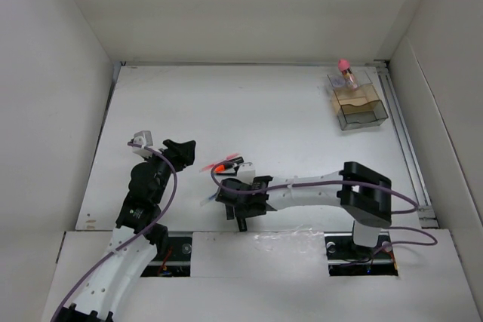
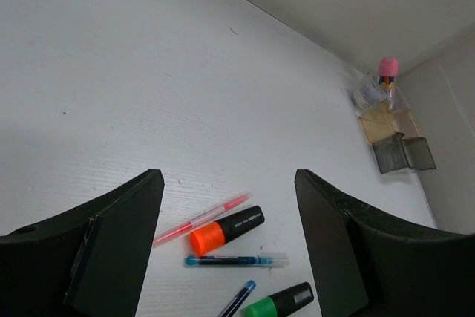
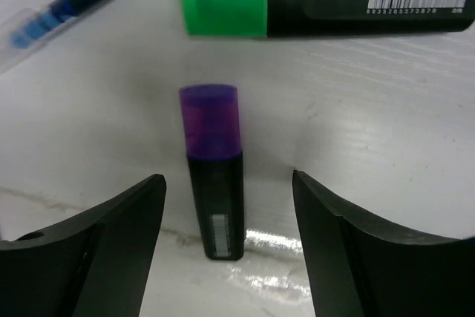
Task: Sort the stationery into containers
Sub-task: Pick up the pen from the center of the board.
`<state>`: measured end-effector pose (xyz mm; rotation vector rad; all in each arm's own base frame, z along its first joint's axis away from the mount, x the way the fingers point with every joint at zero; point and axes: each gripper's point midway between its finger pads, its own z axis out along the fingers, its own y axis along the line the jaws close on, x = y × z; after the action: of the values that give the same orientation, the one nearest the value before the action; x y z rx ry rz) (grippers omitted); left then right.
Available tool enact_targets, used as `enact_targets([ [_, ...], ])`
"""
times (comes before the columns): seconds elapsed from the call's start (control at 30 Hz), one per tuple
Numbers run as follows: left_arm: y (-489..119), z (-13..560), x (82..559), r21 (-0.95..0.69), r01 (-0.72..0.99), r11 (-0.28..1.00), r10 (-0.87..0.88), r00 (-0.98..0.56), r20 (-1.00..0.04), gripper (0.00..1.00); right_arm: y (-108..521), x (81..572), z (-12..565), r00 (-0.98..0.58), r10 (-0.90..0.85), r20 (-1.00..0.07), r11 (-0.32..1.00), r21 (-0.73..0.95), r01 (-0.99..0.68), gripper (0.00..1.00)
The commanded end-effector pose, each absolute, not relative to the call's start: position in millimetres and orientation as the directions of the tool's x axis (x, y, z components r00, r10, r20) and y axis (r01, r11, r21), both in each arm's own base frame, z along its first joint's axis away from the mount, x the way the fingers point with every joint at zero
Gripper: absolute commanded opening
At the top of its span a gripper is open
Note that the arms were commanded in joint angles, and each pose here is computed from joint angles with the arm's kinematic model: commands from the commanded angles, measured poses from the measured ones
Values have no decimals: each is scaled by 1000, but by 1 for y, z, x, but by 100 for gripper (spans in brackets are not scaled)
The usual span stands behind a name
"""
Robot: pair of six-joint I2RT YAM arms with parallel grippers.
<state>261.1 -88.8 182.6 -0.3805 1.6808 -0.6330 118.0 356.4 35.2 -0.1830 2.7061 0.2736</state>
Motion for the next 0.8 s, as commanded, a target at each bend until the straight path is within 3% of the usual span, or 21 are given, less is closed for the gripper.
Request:
enact_targets([
  [0.0,-87,195,261,-600,104,793,-579,-173,-797,69,375,131,33,-874,-96,-477,969,157,-192,74],
  [0.13,-87,195,261,-600,104,793,-579,-173,-797,69,370,132,24,-875,-102,-472,976,124,-181,63],
  [0.23,-85,199,262,-600,102,793,-583,-160,-797,69,366,128,20,-881,-107,-461,975,123,-183,44],
  [0.27,-85,199,261,-600,102,793,-583,-160,-797,69,362,126,16,-886,-114,-449,976,117,-185,30],
  [0.43,-83,199,261,-593,97,800,-576,-154,-803,69,362,118,26,-887,-127,-444,967,143,-211,1],
  [0.63,-85,199,261,-593,104,798,-575,-159,-802,69,367,126,99,-844,-77,-531,930,268,-253,0],
  [0.77,-90,203,261,-597,140,790,-577,-159,-801,69,352,181,170,-784,94,-614,904,382,-191,0],
])
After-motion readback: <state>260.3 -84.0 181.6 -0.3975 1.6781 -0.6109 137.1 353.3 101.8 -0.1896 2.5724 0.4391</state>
